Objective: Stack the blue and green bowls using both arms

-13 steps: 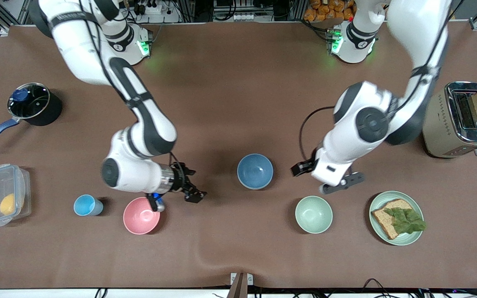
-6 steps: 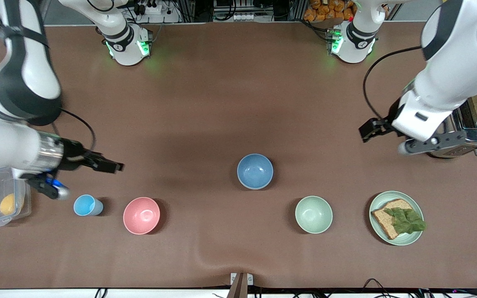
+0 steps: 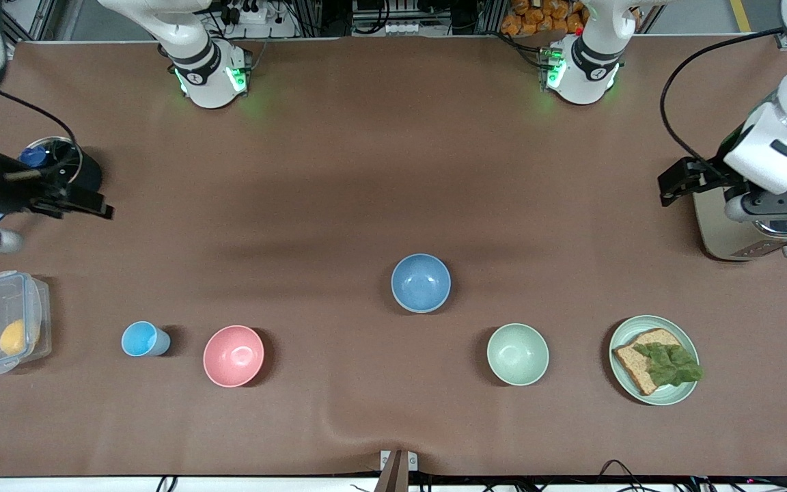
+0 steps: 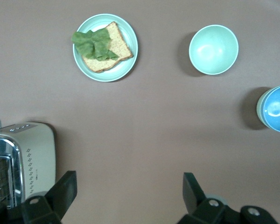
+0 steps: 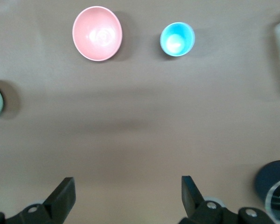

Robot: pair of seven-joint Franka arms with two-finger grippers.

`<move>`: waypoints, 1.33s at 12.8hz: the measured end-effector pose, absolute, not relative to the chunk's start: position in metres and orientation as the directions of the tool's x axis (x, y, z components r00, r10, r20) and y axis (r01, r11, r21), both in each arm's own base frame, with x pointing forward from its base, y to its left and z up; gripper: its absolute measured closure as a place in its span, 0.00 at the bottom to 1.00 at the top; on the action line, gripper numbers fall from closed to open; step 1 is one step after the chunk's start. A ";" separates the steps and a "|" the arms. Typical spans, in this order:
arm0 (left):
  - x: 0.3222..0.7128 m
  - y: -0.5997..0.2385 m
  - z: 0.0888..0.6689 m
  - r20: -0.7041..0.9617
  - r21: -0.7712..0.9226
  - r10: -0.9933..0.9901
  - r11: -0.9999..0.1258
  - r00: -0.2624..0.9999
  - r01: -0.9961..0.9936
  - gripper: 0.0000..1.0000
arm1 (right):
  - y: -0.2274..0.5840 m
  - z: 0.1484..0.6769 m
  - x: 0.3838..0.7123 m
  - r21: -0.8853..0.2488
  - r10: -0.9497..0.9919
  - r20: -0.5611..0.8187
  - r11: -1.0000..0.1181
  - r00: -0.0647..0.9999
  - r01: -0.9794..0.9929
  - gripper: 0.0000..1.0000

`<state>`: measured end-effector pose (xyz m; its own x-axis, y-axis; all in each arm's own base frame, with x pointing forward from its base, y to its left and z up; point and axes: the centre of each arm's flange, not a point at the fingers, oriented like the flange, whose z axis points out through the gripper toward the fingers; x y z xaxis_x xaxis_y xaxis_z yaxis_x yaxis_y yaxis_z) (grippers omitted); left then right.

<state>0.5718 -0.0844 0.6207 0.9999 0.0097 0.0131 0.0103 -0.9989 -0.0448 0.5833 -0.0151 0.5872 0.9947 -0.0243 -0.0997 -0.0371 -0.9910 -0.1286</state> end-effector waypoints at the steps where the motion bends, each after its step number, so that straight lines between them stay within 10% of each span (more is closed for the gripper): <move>1: 0.570 -0.080 0.622 0.008 -0.048 0.018 -0.999 1.000 0.019 0.00 | -0.034 0.596 0.577 -0.115 -0.011 -0.081 -0.993 0.997 -0.020 0.00; 17: 0.545 -0.076 0.625 -0.035 0.003 0.039 -0.999 0.999 0.039 0.00 | -0.034 0.645 0.546 -0.016 -0.063 -0.028 -0.998 0.998 -0.063 0.00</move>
<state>0.5451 -0.0757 0.6249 0.9986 0.0391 -0.0350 0.0393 -0.9992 0.0029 0.5457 -0.0341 0.6446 0.9976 -0.0626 -0.0283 -0.0630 -0.9979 -0.0156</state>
